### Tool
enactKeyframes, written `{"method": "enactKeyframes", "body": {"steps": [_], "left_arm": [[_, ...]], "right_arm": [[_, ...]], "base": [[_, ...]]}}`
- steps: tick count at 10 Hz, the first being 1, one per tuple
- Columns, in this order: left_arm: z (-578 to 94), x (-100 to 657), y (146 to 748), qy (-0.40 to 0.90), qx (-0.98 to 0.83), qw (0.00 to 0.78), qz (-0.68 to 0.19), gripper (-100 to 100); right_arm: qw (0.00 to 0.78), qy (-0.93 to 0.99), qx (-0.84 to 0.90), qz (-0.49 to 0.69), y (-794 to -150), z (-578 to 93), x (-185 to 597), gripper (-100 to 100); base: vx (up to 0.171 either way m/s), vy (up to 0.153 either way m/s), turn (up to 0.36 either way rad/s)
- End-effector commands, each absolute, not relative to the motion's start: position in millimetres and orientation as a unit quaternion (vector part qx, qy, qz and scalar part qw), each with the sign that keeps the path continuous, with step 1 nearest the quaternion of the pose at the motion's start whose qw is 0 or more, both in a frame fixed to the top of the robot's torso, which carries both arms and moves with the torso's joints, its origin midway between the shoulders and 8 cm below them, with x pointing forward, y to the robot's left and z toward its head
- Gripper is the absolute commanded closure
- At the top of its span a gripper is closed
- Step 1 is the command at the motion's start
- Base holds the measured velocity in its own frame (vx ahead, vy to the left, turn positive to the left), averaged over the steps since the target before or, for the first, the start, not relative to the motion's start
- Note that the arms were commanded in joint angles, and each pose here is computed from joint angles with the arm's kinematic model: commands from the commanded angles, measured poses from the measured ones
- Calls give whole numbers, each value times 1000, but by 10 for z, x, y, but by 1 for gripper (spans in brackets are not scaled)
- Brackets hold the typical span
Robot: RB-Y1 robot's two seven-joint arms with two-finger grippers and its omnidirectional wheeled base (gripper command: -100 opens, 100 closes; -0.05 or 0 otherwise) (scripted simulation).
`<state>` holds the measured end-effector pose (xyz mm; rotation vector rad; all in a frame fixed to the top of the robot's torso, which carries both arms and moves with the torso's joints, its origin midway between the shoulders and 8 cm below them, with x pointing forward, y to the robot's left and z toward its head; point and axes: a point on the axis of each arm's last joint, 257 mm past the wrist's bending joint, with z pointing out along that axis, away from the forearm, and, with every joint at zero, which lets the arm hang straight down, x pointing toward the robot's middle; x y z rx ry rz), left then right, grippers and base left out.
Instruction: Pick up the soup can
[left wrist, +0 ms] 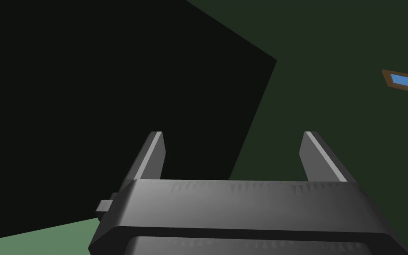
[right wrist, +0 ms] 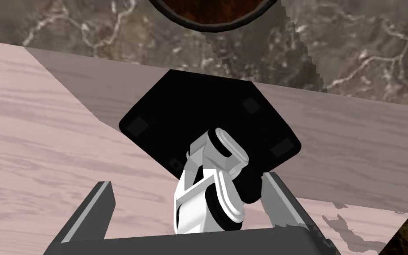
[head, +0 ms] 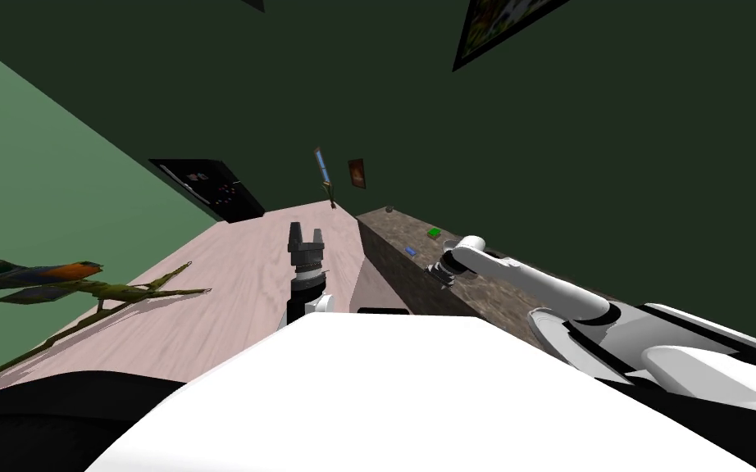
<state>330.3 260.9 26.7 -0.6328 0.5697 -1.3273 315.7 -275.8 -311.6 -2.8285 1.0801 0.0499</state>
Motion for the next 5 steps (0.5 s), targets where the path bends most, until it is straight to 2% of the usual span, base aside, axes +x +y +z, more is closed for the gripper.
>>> {"method": "enactKeyframes", "body": {"steps": [1,3,4,5], "left_arm": [[267,3303,2609,256,-285,705,-597,0],[267,3303,2609,256,-285,705,-597,0],[267,3303,2609,256,-285,705,-597,0],[267,3303,2609,256,-285,705,-597,0]], "right_arm": [[21,357,-934,-13,-3061,-3036,3261,-100],[-9,359,-932,-40,-3331,-2927,3375,-100],[-23,361,-931,-55,-3465,-2858,3438,-100],[-14,359,-932,-46,-3381,-2900,3397,-100]], "base": [[119,1,-63],[117,-35,-36],[131,-84,-25],[62,-45,1]]}}
